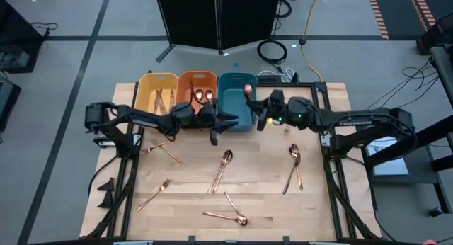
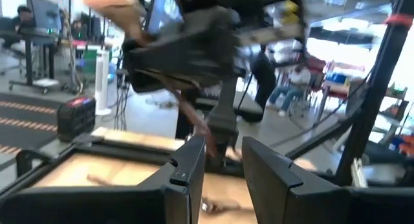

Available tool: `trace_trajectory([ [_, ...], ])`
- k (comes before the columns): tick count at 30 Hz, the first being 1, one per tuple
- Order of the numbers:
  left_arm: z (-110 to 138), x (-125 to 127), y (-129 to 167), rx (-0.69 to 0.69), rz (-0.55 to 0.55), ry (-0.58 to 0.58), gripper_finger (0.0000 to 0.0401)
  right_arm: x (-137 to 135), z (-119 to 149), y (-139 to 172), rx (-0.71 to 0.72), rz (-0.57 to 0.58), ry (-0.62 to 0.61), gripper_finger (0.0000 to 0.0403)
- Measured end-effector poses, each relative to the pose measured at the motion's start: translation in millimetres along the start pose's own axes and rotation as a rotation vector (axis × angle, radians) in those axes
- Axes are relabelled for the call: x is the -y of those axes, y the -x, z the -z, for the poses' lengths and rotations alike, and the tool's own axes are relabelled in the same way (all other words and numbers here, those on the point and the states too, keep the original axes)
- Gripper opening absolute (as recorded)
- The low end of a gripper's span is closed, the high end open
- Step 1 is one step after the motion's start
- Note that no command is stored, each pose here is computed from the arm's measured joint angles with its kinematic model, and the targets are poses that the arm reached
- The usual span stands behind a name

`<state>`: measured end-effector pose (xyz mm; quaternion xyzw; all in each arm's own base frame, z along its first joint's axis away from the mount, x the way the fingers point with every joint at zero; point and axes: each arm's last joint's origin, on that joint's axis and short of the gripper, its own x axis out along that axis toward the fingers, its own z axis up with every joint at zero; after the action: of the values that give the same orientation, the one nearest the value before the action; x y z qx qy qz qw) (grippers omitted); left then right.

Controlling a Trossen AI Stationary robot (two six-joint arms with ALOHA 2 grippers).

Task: Sort silverware
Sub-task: Put the gold spoon into the orange bin

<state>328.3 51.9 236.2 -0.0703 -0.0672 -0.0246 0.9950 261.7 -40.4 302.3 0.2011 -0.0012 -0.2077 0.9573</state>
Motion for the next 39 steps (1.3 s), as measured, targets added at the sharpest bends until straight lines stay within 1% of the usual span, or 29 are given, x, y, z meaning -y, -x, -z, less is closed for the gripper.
trace_trajectory([
  [4, 3, -1, -3, 0.043, 0.008, 0.004, 0.0100, -17, 6, -5, 0.050, -0.087, 0.001, 0.0002],
  [8, 3, -1, -3, 0.047, 0.009, 0.000, 0.0100, -26, 17, -15, 0.072, -0.127, 0.015, 0.0002],
  [9, 3, -1, -3, 0.046, 0.013, 0.000, 0.0100, -27, 19, -16, 0.073, -0.131, 0.026, 0.0002],
  [13, 2, 2, -3, 0.047, 0.094, -0.005, 0.0100, -28, 24, -22, 0.083, -0.138, 0.034, 0.0002],
  [16, 2, 2, -3, 0.045, 0.096, 0.019, 0.0100, -28, 26, -25, 0.089, -0.144, 0.033, 0.0002],
  [19, 1, 2, -2, 0.049, 0.097, 0.019, 0.0100, -28, 29, -28, 0.088, -0.143, 0.045, 0.0002],
  [24, 2, 2, -2, 0.045, 0.104, 0.019, 0.0100, -28, 32, -31, 0.101, -0.148, 0.091, 0.0002],
  [28, 1, 3, -2, 0.045, 0.122, 0.018, 0.0100, -30, 31, -31, 0.116, -0.183, 0.129, 0.0002],
  [34, 1, 3, -2, 0.042, 0.142, 0.014, 0.0099, -30, 31, -31, 0.112, -0.195, 0.134, 0.0002],
  [37, 1, 3, -2, 0.041, 0.141, 0.011, 0.0085, -30, 31, -31, 0.109, -0.196, 0.134, 0.0002],
  [39, 1, 3, -2, 0.042, 0.140, 0.008, 0.0066, -30, 31, -31, 0.108, -0.198, 0.134, 0.0002],
])
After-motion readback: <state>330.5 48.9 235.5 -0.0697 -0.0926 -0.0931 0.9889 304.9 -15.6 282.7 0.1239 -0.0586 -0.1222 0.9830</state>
